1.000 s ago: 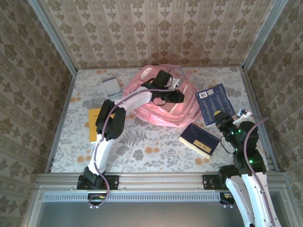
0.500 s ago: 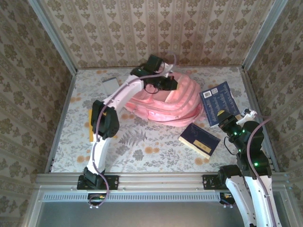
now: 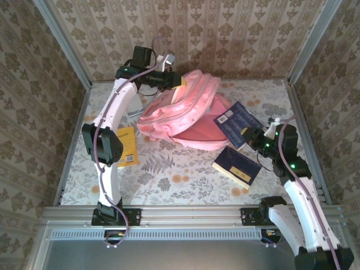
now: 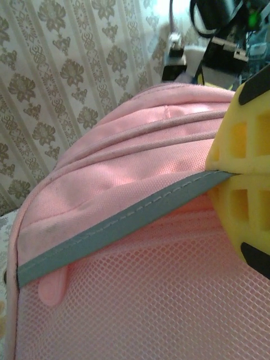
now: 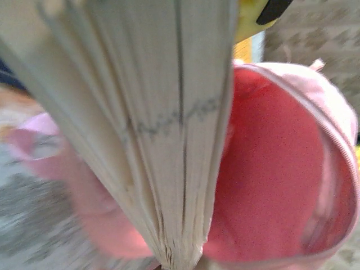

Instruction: Pack the student bag

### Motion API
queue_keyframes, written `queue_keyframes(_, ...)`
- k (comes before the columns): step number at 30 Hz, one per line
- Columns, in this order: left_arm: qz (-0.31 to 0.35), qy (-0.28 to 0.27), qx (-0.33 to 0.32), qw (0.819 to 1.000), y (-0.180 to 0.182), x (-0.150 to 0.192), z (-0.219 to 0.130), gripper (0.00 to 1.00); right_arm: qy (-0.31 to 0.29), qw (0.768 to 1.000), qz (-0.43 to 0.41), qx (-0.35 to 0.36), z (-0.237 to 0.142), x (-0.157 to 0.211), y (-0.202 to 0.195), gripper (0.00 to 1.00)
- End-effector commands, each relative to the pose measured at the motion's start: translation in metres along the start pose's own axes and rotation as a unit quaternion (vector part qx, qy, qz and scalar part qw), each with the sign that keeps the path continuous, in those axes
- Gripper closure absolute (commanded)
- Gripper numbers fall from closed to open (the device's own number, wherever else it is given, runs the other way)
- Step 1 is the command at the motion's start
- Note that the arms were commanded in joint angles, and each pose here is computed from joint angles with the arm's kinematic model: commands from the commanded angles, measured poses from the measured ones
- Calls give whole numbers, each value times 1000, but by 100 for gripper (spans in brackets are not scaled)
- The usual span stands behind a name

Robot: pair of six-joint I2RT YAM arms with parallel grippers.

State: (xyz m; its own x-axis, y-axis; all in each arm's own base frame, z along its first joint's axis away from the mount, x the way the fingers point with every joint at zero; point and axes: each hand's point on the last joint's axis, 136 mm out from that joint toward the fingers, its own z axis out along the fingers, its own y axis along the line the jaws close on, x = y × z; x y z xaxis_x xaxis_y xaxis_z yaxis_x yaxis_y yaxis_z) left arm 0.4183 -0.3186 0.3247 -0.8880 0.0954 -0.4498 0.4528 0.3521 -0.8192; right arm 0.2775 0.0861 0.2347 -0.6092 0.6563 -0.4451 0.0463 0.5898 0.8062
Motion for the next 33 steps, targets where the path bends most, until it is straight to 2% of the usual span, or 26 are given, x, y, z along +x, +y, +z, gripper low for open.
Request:
queue_keyframes(1,85,-17,98,991,-79,-8,-27,100,79,983,24,-161,13,7,58,100)
queue_keyframes(10,92,-13,123,988,-92,-7,-31,100,165,964,26,-205,69,3,86,100)
queue_keyframes(15,99,-14,137,986,-101,-8,-35,100,240,950,7,-201,113,26,103,100)
queue_keyframes(18,107,-14,149,983,-110,-9,-38,100,286,944,0,-164,147,50,104,100)
queue_keyframes(21,112,-14,159,981,-119,-11,-38,100,288,952,-19,-100,181,64,102,100)
queue_keyframes(25,118,-1,172,978,-128,-5,-29,100,269,962,12,-29,229,73,106,99)
queue_keyframes(27,118,7,175,977,-129,0,-24,100,235,971,41,-12,253,72,103,93)
queue_keyframes(29,116,10,173,978,-127,1,-21,100,210,975,69,-4,278,77,96,74)
queue_keyframes(30,114,9,171,979,-125,1,-21,100,208,975,82,3,288,80,91,70)
queue_keyframes(33,110,2,164,980,-119,-3,-24,100,224,968,110,-8,315,93,83,46)
